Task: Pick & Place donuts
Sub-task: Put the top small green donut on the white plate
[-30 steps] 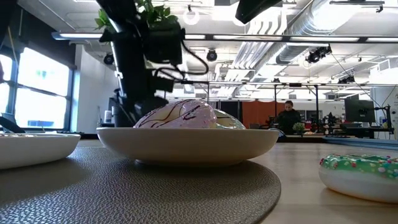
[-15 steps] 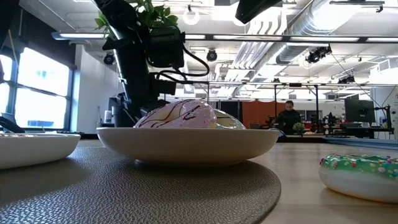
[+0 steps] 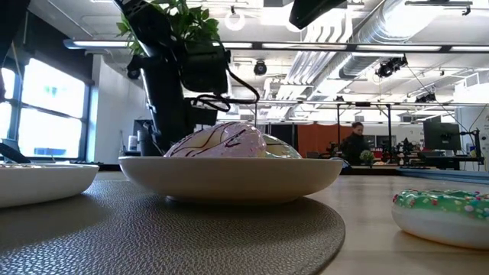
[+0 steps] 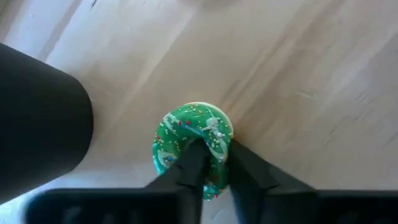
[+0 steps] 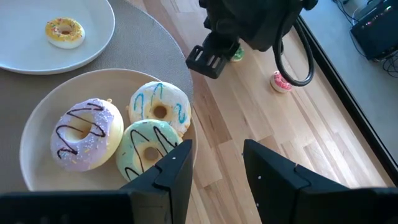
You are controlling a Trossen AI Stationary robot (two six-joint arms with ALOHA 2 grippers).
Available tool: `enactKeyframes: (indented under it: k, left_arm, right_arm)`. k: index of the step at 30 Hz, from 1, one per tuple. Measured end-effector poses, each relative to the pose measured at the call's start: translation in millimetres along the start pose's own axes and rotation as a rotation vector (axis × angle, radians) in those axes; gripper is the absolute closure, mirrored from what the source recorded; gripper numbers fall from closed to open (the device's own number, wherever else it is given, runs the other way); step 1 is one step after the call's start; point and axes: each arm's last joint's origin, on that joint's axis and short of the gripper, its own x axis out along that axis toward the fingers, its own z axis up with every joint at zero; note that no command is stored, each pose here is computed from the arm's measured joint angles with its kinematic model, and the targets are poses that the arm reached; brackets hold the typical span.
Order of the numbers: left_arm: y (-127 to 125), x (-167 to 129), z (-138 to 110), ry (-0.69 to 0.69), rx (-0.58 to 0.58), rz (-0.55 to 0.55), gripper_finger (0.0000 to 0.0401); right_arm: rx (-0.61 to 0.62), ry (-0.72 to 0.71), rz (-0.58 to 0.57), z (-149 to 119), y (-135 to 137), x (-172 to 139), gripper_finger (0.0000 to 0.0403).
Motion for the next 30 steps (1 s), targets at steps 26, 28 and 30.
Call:
enactKeyframes:
  k: [26,28,30]
  left_arm:
    - [-63,-181,-179,0.077,0.017,-0.281,0.0391]
    - [-62,-180,-189,0.088,-0.041,-0.223,0.0391]
    - [-61,-179,-198,0.094,-0.088,-0.168,0.0391]
  right_arm:
    - [0.017,-0.018,-0.002,2,0,1,0.0263]
    - [0.017,-0.018,-0.002,2,0,1,0.0263]
    - [0.017,-0.019,-0.001,2,0,1,0.0263]
